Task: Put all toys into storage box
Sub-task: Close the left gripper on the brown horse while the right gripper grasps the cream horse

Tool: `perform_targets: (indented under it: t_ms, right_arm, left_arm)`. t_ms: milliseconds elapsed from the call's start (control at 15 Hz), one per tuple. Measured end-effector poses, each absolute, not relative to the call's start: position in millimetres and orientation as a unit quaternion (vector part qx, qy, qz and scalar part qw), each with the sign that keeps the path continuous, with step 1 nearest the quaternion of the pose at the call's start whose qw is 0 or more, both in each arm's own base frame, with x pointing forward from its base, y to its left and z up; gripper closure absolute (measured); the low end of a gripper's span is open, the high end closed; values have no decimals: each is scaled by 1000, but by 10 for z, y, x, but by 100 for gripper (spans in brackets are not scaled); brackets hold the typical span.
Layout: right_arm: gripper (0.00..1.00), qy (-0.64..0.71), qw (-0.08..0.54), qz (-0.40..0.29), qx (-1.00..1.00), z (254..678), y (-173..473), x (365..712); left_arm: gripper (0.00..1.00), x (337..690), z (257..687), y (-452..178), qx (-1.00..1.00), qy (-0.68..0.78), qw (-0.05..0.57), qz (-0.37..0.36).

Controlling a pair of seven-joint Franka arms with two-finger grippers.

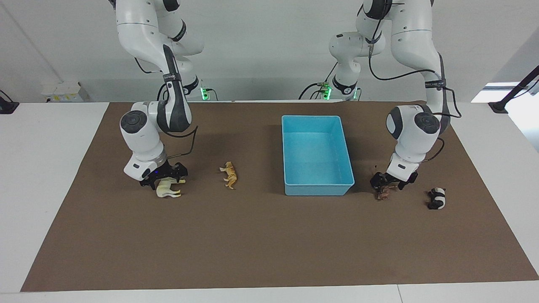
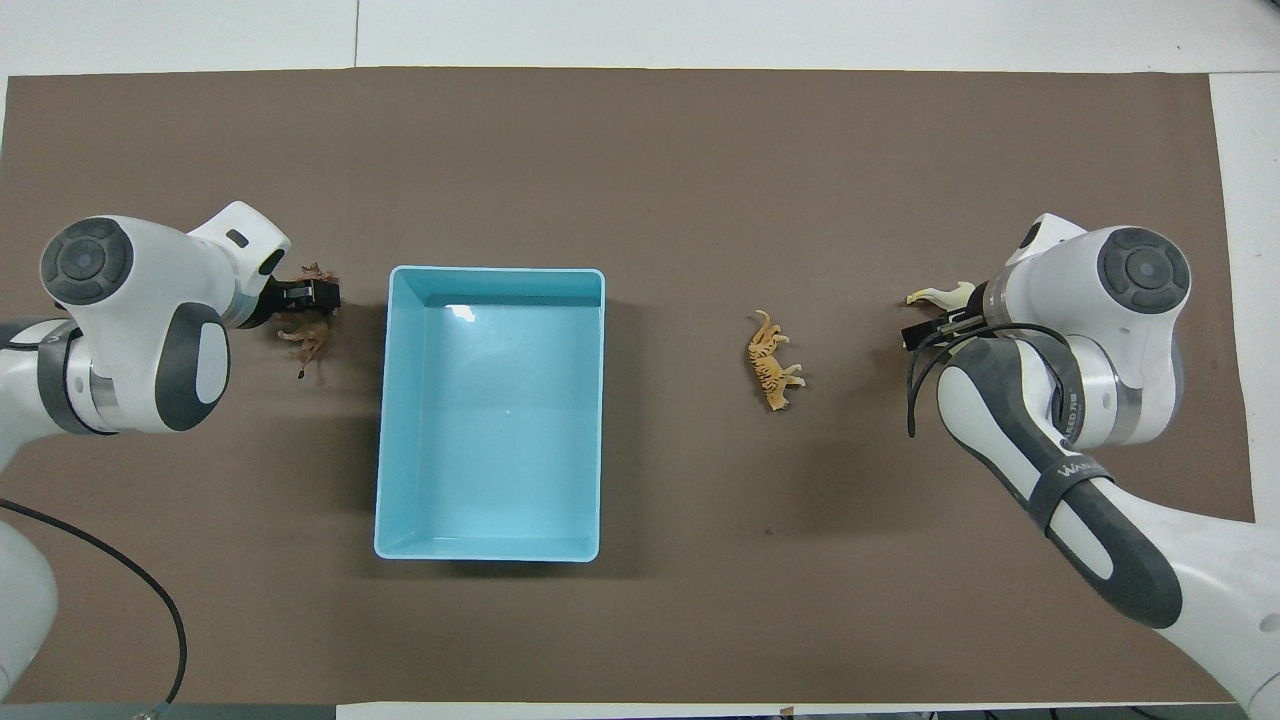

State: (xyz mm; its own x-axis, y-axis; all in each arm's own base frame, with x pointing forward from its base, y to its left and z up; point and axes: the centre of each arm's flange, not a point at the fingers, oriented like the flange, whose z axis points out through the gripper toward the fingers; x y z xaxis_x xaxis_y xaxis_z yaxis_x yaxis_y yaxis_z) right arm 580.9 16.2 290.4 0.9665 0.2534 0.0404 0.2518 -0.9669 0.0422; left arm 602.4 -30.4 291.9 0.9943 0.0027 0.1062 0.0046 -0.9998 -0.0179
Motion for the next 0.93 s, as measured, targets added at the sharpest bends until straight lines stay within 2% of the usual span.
perform_targets:
  t_ms: [400, 467, 600, 933]
  right_arm:
    - [0, 184, 20, 27, 982, 2912, 166, 5820]
    - [0, 192, 21, 27, 981, 2913, 157, 5822]
    - [0, 198, 22, 30, 980, 2918, 151, 5828]
    - [0, 190, 24, 47, 980, 3031, 128, 5931]
  left_arm:
    - [3, 5988, 2880, -360, -999, 2, 9, -49]
    - [11, 5988, 2895, -370, -999, -1, 9, -50]
    - [37, 5990, 2940, -364, -999, -6, 9, -52]
    - [37, 6099, 3136, -350, -999, -23, 5, -36]
